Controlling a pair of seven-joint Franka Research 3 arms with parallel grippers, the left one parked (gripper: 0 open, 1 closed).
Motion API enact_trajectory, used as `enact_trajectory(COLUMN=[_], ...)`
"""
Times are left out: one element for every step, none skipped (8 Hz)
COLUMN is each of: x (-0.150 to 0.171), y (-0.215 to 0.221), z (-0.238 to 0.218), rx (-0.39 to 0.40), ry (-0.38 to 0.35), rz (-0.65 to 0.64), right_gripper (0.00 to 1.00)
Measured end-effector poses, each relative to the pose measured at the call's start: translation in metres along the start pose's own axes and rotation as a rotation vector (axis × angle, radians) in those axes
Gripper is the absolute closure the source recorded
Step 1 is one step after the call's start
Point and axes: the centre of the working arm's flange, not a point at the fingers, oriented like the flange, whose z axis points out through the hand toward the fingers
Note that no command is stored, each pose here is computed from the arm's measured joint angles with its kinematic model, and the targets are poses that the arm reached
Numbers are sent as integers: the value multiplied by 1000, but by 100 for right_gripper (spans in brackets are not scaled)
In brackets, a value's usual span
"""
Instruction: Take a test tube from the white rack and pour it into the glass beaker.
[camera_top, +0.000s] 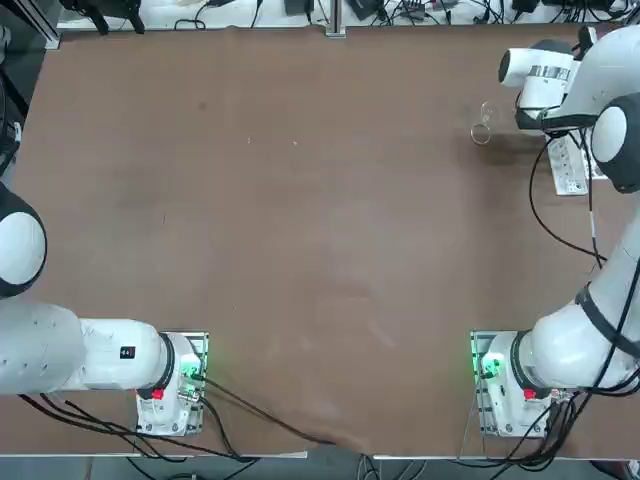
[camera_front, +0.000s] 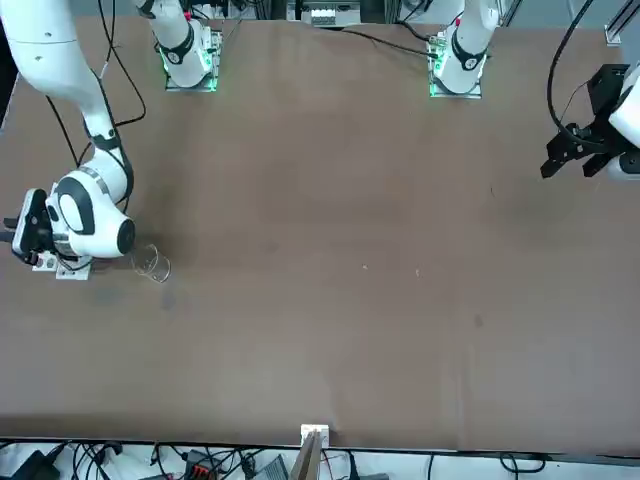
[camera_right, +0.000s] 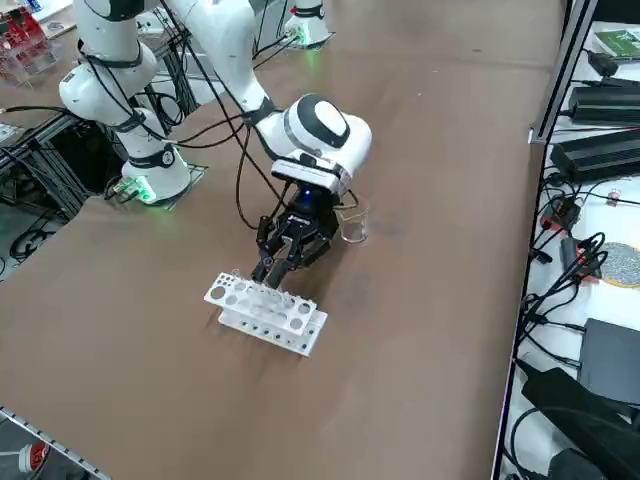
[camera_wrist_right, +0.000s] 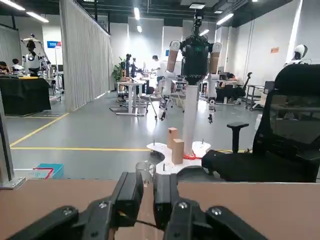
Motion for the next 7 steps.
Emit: enact_trajectory(x=[-1,-2,-4,-6,-6,-6,-6], y=[0,0,-2,-4,-7,-8,-8], z=[0,1,0,-1,-1,-2,-2], rx=[0,0,3,5,7,8,8], ry=[5,11,9,9,8,8,8], rz=[7,17,27,30,34,36,36], right_gripper=[81,81,81,81,81,81,81])
